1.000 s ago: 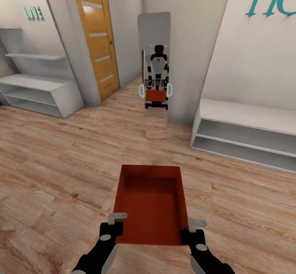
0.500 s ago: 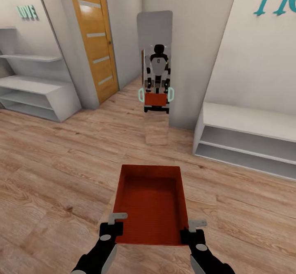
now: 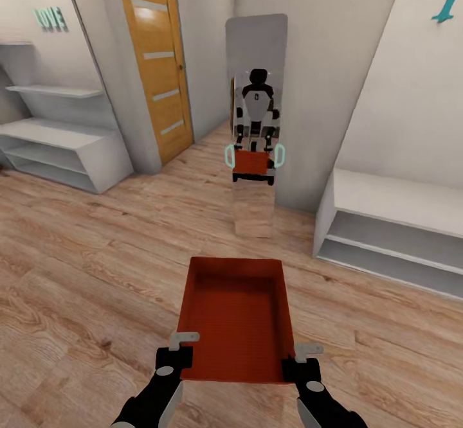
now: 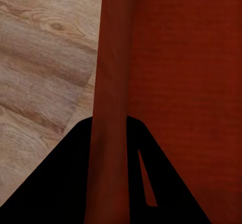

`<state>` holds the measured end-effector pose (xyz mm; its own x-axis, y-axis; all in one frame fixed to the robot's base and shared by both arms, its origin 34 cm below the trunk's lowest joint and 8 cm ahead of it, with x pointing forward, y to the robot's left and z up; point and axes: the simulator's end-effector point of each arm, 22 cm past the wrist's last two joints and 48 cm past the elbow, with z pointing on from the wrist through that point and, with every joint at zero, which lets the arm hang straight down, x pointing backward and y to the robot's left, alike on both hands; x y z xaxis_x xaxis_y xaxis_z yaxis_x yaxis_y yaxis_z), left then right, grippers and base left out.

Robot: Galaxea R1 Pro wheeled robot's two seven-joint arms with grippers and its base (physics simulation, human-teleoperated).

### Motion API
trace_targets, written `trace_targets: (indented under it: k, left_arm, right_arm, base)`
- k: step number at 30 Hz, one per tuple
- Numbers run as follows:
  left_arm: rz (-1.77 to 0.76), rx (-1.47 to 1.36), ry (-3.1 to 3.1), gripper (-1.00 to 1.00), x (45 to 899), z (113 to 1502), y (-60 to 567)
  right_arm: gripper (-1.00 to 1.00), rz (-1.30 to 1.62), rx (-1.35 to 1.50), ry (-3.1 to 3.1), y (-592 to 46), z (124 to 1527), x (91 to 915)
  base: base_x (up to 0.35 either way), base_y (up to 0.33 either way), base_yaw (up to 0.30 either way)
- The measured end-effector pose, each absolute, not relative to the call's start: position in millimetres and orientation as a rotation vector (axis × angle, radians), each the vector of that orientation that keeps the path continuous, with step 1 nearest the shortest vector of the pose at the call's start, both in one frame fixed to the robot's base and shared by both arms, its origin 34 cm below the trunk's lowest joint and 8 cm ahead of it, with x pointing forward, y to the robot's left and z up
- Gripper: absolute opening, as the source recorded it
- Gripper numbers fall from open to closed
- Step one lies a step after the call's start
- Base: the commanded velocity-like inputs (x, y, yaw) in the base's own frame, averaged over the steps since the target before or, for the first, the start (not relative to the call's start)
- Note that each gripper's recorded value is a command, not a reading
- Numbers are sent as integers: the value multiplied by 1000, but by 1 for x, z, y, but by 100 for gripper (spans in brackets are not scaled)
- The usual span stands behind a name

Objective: Move the two storage containers from the living room to the garage. In the garage, place one container on the floor and stack the other container on top of it (either order is fine).

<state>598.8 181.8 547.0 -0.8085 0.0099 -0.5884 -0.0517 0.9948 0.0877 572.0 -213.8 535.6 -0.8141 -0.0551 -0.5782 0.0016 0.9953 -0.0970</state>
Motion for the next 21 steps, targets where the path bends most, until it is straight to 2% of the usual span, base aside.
trace_targets:
  k: [17,21]
  left_arm:
    - [131,-29,2509,-100,599,547,182]
    - [131,-30,2511,-100,598,546,182]
  right_arm:
    - [-100,-122,-37,2519,-214,536,572]
    - [-100,-122,-37,2521,-214,535,572]
  base:
    - [336,0,262]
    - [228,0,211]
